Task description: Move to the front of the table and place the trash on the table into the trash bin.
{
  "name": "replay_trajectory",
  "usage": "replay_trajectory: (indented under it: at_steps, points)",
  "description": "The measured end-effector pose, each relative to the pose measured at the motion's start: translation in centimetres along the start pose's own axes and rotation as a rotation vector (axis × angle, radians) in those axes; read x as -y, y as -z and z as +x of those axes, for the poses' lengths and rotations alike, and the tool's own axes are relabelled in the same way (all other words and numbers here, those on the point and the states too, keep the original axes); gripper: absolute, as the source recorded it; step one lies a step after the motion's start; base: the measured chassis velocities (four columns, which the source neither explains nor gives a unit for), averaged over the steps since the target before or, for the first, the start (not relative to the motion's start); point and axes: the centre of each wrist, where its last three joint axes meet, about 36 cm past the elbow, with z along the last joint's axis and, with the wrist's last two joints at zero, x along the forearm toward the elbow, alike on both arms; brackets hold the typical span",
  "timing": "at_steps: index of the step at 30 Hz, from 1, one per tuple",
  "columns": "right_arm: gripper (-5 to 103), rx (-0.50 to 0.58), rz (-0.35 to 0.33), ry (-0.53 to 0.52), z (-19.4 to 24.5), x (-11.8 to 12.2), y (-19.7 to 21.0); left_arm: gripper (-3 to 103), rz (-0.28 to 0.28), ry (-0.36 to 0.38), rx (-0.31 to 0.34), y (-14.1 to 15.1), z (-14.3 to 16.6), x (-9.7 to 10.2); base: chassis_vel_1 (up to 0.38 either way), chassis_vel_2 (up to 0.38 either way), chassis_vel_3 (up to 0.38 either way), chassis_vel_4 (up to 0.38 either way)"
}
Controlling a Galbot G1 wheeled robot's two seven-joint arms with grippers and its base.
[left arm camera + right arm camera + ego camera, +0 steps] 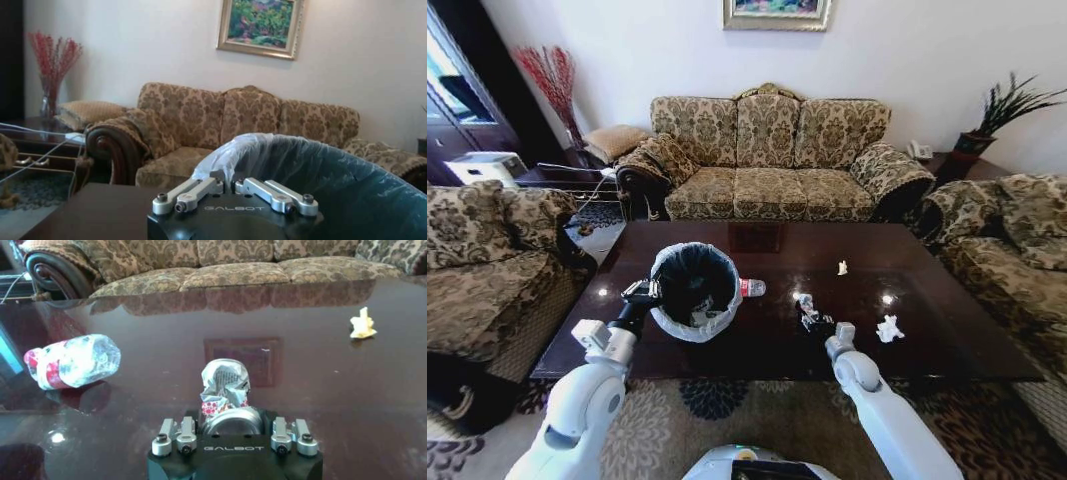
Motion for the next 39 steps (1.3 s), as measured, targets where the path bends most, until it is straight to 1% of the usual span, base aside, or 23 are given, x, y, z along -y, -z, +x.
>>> replay_trajectory:
  at_steps: [3,6,7,9,10,11,13,15,16,17,19,21,22,25,26,27,28,30,31,34,35,38,39]
  points:
    - [50,0.004,0.004,-0.006,0.1,-0.1,0.0,3,0.003,0.001,0.012,-0.1,0.1,0.0,0.060,0.040,0.027,0.055]
    - [50,0.070,0.021,0.003,1.4,-1.2,2.0,3,0.002,0.007,0.032,-0.1,0.1,0.0,0.025,0.018,0.009,0.037]
    - [50,0.070,0.021,0.003,1.4,-1.2,2.0,3,0.002,0.007,0.032,-0.1,0.1,0.0,0.000,0.000,0.000,0.000]
    - [50,0.178,0.045,0.028,3.2,-2.6,5.8,3,0.000,0.008,0.031,-0.1,0.1,0.0,0.000,0.000,0.000,0.000]
    - [50,0.178,0.045,0.028,3.2,-2.6,5.8,3,0.000,0.008,0.031,-0.1,0.1,0.0,0.000,0.000,0.000,0.000]
    - [50,0.232,0.062,0.046,4.1,-3.3,7.7,3,-0.001,0.009,0.030,-0.2,0.1,0.0,0.000,0.000,0.000,0.000]
    - [50,0.336,0.088,0.099,6.1,-4.7,11.9,3,-0.005,0.010,0.019,-0.4,0.0,0.0,0.000,0.000,0.000,0.000]
    - [50,0.397,0.098,0.166,7.9,-5.9,15.5,3,-0.012,0.008,-0.001,-0.8,-0.2,0.0,0.000,0.000,0.000,0.000]
    - [50,0.425,0.104,0.205,8.7,-6.4,17.4,3,-0.017,0.005,-0.009,-1.0,-0.4,0.1,0.000,0.000,0.000,0.000]
    - [50,0.425,0.104,0.205,8.7,-6.4,17.4,3,-0.017,0.005,-0.009,-1.0,-0.4,0.1,0.000,0.000,0.000,0.000]
    - [50,0.460,0.107,0.286,10.5,-7.7,21.2,3,-0.023,-0.003,-0.017,-1.2,-0.8,0.3,0.000,0.000,0.000,0.000]
    - [50,0.480,0.077,0.396,12.8,-9.2,25.4,3,-0.025,-0.013,-0.023,-1.2,-1.2,0.6,0.000,0.000,0.000,0.000]
    - [50,0.480,0.077,0.396,12.8,-9.2,25.4,3,-0.025,-0.013,-0.023,-1.2,-1.2,0.6,0.000,0.000,0.000,0.000]
    - [50,0.423,0.044,0.560,15.3,-11.4,28.1,3,-0.032,-0.022,-0.032,-1.0,-1.5,0.8,0.000,0.000,0.000,0.000]
    - [50,0.390,0.049,0.620,16.1,-12.3,28.1,3,-0.035,-0.022,-0.034,-1.0,-1.5,0.8,0.000,0.000,0.000,0.000]
    - [50,0.390,0.049,0.620,16.1,-12.3,28.1,3,-0.035,-0.022,-0.034,-1.0,-1.5,0.8,0.000,0.000,0.000,0.000]
    - [50,0.357,0.060,0.668,16.5,-13.1,27.6,3,-0.037,-0.021,-0.037,-1.0,-1.5,0.7,0.000,0.000,0.000,0.000]
    - [50,0.298,0.100,0.741,16.8,-14.6,26.2,3,-0.038,-0.021,-0.039,-0.9,-1.6,0.7,0.000,0.000,0.000,0.000]
    - [50,0.298,0.100,0.741,16.8,-14.6,26.2,3,-0.038,-0.021,-0.039,-0.9,-1.6,0.7,0.000,0.000,0.000,0.000]
    - [50,0.234,0.160,0.781,16.5,-16.4,24.2,3,-0.035,-0.020,-0.036,-0.6,-1.5,0.9,0.000,0.000,0.000,0.000]
    - [50,0.234,0.160,0.781,16.5,-16.4,24.2,3,-0.035,-0.020,-0.036,-0.6,-1.5,0.9,0.000,0.000,0.000,0.000]
    - [49,0.201,0.195,0.787,16.0,-16.8,23.0,3,-0.036,-0.017,-0.031,-0.3,-1.2,0.8,0.000,0.000,0.000,0.000]
    - [54,0.198,0.206,0.786,15.9,-16.8,22.8,3,-0.036,-0.016,-0.031,-0.3,-1.2,0.8,0.000,0.000,0.000,0.000]
